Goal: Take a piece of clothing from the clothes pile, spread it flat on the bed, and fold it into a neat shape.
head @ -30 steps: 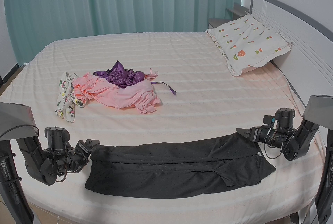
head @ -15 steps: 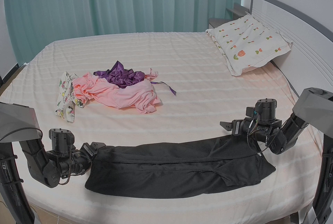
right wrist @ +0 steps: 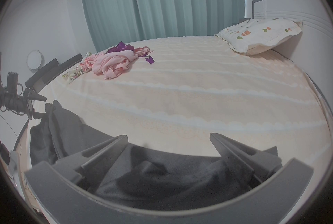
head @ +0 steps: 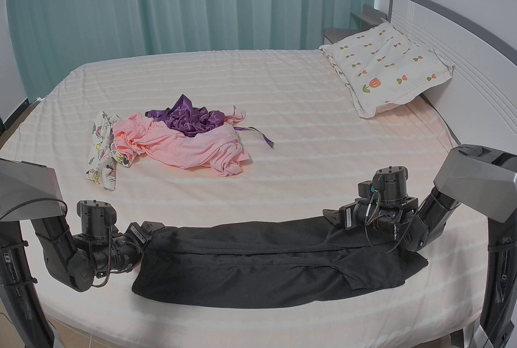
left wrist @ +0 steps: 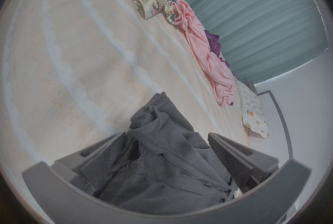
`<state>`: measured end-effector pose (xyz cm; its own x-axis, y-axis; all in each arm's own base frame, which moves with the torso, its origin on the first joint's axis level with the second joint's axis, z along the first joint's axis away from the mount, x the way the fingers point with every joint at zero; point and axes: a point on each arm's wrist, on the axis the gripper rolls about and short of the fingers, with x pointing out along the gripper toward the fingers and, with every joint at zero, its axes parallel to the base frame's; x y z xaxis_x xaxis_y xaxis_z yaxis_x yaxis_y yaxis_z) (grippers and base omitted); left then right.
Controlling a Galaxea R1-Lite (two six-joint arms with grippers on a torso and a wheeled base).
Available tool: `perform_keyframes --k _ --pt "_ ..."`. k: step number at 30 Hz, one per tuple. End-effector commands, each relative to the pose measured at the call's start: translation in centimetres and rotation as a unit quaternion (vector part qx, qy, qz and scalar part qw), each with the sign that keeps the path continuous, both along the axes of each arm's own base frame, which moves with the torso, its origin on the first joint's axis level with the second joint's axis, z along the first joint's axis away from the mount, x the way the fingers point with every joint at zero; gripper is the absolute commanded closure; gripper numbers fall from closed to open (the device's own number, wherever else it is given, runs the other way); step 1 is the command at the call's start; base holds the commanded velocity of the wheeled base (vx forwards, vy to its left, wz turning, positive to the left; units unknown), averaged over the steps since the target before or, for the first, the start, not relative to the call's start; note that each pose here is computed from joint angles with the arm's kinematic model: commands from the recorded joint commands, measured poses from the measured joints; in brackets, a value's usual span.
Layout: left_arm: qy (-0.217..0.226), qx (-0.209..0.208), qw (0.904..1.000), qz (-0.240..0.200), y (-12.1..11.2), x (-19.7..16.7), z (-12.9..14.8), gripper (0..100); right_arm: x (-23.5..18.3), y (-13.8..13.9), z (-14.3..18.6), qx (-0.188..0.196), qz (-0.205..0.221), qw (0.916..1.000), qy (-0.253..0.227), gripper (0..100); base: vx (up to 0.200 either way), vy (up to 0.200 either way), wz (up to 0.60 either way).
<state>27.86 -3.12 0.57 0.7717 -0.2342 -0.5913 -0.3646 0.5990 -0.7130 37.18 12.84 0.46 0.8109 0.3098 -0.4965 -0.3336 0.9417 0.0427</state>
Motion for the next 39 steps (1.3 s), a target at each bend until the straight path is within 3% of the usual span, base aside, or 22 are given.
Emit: perform_keyframes --k 1,6,7,21,39 --pt "0.0 0.0 1.0 0.0 0.0 0.0 -0.1 0 -0.5 0.0 -0.3 -0.005 0.003 1.0 0.007 0 0.0 0.0 0.0" --pt "0.004 0.002 1.0 0.0 0.1 0.1 -0.3 0 -0.9 -0.2 -0.8 -0.019 0.007 0.9997 0.011 0 0.0 0.0 0.0" --pt "0.003 0.002 1.0 0.0 0.1 0.1 -0.3 0 -0.9 -0.2 -0.7 -0.02 0.007 0.9997 0.011 100 0.0 0.0 0.0" --pt "0.003 0.002 1.0 0.001 0.1 0.1 -0.3 0 -1.0 0.4 0.0 -0.019 0.007 0.9998 -0.004 100 0.0 0.0 0.0" --pt "0.004 0.003 1.0 0.0 0.1 0.1 -0.4 0 -1.3 3.7 -0.5 -0.008 0.047 0.9983 -0.034 100 0.0 0.0 0.0"
